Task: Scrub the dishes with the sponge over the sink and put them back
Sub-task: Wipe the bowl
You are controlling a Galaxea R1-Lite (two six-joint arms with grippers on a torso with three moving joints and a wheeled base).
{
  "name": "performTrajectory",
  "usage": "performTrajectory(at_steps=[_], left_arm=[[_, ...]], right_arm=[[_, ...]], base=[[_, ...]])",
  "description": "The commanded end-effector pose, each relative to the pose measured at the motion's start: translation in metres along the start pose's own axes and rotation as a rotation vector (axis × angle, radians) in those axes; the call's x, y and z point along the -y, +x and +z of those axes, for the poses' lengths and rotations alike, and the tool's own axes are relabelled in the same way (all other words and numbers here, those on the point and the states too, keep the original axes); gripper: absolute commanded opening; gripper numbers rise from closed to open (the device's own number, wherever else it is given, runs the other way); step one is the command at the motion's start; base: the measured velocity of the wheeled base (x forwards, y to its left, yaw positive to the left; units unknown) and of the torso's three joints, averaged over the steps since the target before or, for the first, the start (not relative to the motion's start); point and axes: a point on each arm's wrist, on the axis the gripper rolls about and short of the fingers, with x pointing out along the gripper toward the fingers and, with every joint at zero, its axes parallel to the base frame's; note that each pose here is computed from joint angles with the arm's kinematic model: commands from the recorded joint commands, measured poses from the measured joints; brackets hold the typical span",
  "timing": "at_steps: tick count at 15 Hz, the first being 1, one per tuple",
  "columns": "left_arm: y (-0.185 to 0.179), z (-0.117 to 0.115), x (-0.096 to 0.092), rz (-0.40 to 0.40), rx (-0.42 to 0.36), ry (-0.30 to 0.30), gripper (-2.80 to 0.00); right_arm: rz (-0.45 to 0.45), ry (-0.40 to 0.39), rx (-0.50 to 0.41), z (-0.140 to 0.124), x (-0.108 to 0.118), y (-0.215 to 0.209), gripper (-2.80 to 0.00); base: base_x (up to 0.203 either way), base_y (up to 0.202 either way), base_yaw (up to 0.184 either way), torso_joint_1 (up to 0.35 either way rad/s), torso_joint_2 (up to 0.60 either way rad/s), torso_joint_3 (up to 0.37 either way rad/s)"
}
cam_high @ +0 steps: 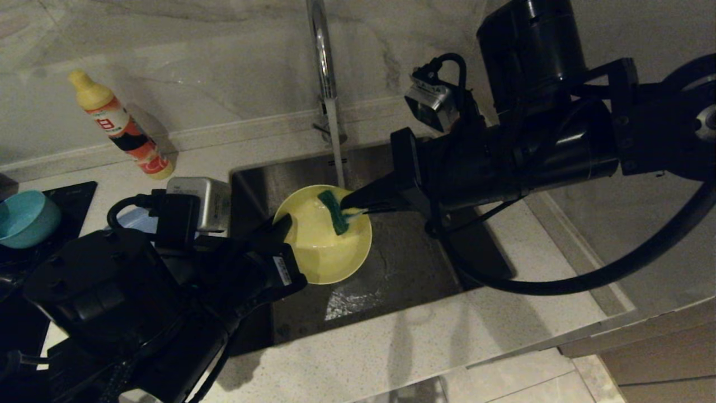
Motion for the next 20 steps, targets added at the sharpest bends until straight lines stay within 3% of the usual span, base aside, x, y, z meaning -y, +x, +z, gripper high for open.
performTrajectory(at_steps=[1,10,20], left_arm=[[0.001,0.005,0.0,0.004,0.022,-0.016,-2.8],[0.0,0.01,-0.001,0.004,0.039,-0.027,-2.8],[0.0,0.006,0.0,0.007,0.026,-0.021,-2.8]], right_arm=[[-0.002,0.018,-0.063,-0.012,0.002,0.018,-2.8],[-0.064,0.064,-0.161,-0.037,0.023,0.032,-2.8],[-0.098,0.054,-0.037,-0.016,0.026,0.006,-2.8]], base=[[0.0,0.0,0.0,0.0,0.0,0.0],[0.0,0.0,0.0,0.0,0.0,0.0],[0.0,0.0,0.0,0.0,0.0,0.0]])
